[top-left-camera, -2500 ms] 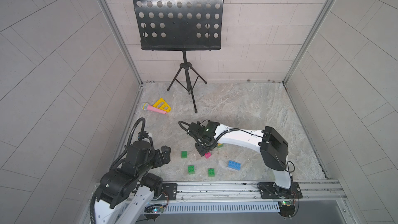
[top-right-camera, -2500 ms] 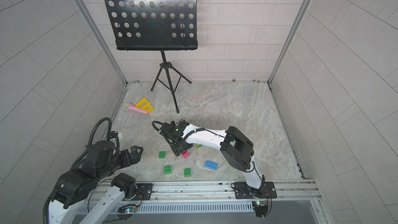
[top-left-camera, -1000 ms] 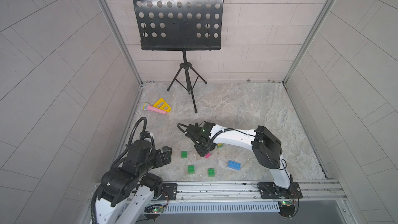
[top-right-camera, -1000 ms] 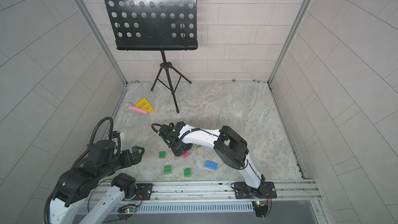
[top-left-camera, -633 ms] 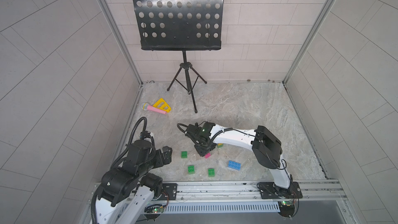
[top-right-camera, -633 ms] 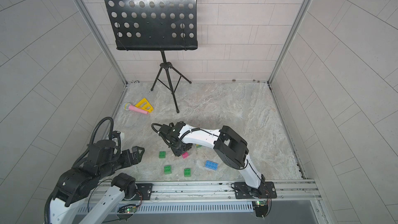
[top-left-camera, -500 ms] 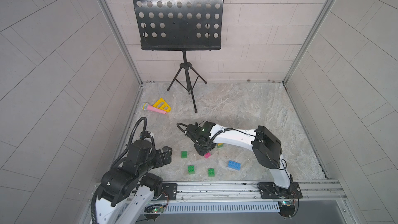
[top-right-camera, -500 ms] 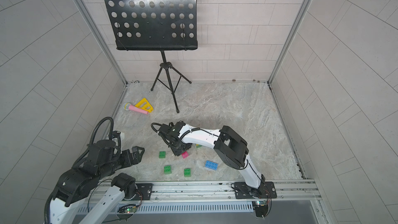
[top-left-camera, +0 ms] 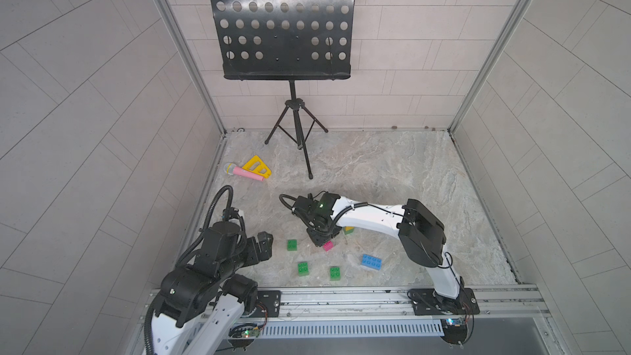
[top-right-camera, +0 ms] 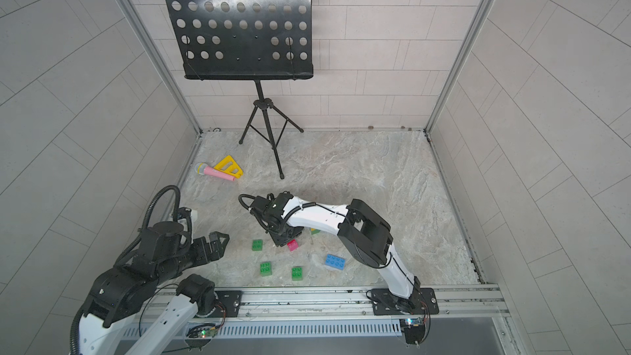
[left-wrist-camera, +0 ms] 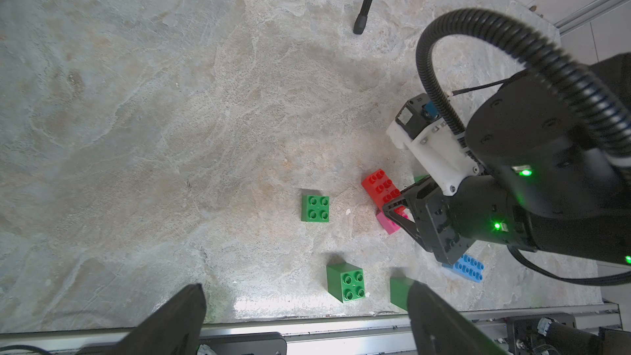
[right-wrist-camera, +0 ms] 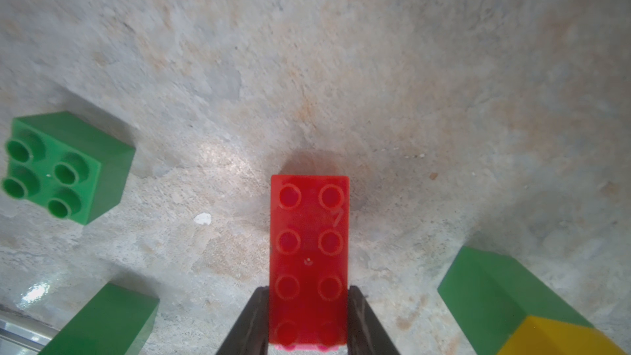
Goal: Assemble the letter r with lego
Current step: Pick up the lego brick from the center of the board.
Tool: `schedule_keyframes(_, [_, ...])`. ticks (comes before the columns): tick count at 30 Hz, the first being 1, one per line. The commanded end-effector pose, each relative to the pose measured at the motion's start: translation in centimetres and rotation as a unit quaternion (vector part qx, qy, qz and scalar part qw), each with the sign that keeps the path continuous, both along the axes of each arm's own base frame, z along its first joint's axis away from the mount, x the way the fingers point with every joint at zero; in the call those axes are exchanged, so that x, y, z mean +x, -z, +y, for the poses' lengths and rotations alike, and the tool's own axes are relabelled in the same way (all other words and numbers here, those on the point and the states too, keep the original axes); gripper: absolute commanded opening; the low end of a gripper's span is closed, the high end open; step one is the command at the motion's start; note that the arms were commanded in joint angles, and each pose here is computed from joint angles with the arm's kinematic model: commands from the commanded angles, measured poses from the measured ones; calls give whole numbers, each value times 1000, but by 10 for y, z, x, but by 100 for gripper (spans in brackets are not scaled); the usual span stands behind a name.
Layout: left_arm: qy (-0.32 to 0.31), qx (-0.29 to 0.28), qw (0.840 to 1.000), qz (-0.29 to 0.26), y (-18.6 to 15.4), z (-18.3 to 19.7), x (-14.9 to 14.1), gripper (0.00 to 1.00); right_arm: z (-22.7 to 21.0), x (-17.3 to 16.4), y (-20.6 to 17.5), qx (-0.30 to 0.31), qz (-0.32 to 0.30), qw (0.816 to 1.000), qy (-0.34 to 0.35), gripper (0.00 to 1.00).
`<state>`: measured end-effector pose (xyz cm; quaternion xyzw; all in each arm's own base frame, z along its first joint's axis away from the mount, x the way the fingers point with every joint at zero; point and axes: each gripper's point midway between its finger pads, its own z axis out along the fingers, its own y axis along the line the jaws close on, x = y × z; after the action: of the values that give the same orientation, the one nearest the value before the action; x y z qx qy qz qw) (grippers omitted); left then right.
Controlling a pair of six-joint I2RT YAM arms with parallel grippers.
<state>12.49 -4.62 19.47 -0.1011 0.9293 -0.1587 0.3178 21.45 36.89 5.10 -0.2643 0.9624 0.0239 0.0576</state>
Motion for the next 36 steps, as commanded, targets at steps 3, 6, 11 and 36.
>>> schedule_keyframes(3, [-2,7,1000,3,3,2,1,100,-6,3,4,-21,-2,1000,6,26])
schedule_keyframes(6, [-1,8,1000,5,4,2,1,100,-6,2,2,-18,-4,1000,7,9])
schedule_keyframes(11, [-1,8,1000,6,4,1,1,100,-2,8,-10,4,-28,1000,11,0])
schedule_keyframes(36, [-2,12,1000,16,6,1,3,100,17,22,20,128,-211,967,59,0])
